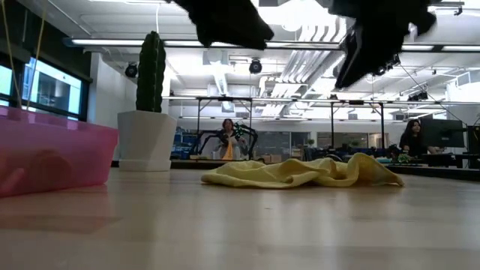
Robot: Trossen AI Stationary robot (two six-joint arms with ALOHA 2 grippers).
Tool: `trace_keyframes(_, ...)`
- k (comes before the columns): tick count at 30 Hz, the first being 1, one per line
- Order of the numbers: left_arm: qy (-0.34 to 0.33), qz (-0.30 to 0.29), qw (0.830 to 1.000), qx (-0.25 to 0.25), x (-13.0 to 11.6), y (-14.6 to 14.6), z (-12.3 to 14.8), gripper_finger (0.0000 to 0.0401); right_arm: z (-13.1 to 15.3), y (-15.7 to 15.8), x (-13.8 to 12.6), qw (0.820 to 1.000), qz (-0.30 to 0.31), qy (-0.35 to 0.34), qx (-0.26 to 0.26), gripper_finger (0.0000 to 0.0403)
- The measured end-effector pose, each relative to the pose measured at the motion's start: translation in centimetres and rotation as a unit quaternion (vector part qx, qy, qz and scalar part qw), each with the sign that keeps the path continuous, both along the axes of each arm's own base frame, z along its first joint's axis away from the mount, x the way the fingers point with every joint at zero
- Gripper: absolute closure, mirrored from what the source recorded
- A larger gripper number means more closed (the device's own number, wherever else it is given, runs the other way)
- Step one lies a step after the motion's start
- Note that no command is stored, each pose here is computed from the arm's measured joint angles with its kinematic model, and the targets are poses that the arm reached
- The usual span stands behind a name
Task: Roll microfiber towels into tight, uniform cylinder then place into a basket
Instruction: Roll the yellow towel
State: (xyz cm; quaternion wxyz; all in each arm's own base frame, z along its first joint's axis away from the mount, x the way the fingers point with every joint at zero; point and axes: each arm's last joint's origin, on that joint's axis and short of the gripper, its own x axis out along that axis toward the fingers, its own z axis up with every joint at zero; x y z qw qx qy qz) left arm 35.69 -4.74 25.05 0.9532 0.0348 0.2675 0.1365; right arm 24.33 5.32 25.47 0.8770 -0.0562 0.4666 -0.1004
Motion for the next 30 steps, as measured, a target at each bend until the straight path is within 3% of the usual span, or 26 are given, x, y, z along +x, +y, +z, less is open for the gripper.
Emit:
trace_keyframes(5,-0.004,0.006,1.000,-0.014,-0.2,0.1,-0.9,0.0229,-5.5,0.4,0.4,0.989,0.124,-0.004,-0.080,0.0258)
trace_keyframes(12,0.001,0.006,1.000,-0.022,-0.4,-0.3,-1.2,0.0229,-10.2,-0.5,0.1,0.979,0.161,0.002,-0.125,0.0258)
trace_keyframes(24,-0.002,0.008,1.000,-0.021,-0.4,-0.3,-1.1,0.0229,-12.7,-1.5,1.5,0.962,0.163,0.029,-0.215,0.0258)
trace_keyframes(30,0.003,0.006,1.000,-0.017,-0.5,-0.3,-1.2,0.0229,-12.0,-1.3,2.2,0.968,0.143,0.012,-0.206,0.0285)
